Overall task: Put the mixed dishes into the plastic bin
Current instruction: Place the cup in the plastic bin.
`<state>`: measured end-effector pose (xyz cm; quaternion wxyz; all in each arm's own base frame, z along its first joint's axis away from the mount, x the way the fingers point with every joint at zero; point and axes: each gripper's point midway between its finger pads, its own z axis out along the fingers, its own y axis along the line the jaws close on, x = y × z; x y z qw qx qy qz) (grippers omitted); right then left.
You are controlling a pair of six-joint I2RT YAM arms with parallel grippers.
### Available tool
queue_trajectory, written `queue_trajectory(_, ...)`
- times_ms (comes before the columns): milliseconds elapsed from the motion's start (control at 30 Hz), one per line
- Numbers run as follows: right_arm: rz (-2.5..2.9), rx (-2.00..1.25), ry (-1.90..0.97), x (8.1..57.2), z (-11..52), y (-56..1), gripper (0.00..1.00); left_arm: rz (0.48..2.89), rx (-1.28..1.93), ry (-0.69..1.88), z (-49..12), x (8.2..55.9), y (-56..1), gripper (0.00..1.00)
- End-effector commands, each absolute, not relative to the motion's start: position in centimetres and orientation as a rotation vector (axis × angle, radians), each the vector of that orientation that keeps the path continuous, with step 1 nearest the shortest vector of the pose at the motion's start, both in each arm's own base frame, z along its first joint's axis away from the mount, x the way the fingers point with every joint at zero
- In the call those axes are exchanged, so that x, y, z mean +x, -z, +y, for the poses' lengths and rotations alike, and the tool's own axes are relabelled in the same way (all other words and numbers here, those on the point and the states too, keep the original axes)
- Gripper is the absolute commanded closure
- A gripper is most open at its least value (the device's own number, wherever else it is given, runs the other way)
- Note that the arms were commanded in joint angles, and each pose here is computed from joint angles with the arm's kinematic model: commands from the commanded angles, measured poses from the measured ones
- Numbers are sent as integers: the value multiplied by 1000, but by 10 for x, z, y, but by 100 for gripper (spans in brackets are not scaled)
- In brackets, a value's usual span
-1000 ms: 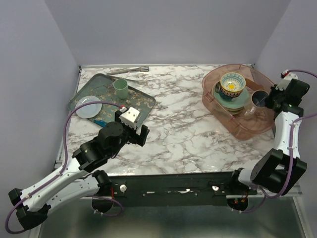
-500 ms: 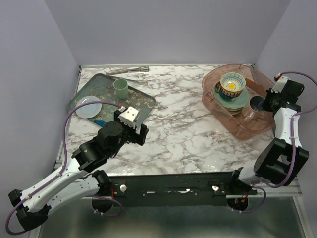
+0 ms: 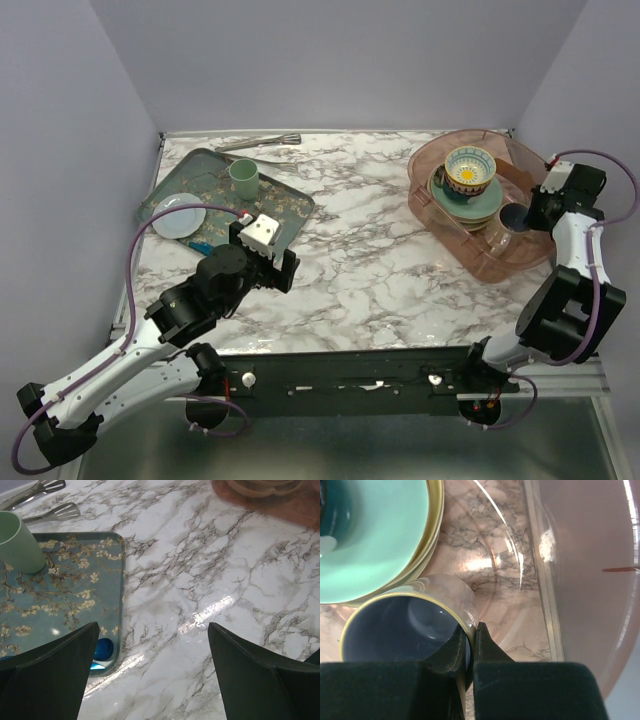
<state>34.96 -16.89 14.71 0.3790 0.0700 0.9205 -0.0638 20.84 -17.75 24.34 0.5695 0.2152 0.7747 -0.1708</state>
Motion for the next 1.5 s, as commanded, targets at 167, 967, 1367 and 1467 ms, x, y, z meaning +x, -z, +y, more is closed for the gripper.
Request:
queue_trajectory(167, 2346, 133, 99, 365, -168, -151, 87, 1794, 501, 408, -177, 209, -248, 1)
queue_trajectory(967, 2396, 87, -8, 362, -153, -138, 46, 1800, 475, 386, -171, 213, -248, 1)
queue_trajectory(1367, 2260, 23, 39, 353, -143, -187, 15, 1807, 454, 402, -167, 218, -248, 1)
queue_trajectory(1467, 2194, 2, 55, 348, -137, -206, 10, 1814, 439, 411, -165, 221, -247, 1)
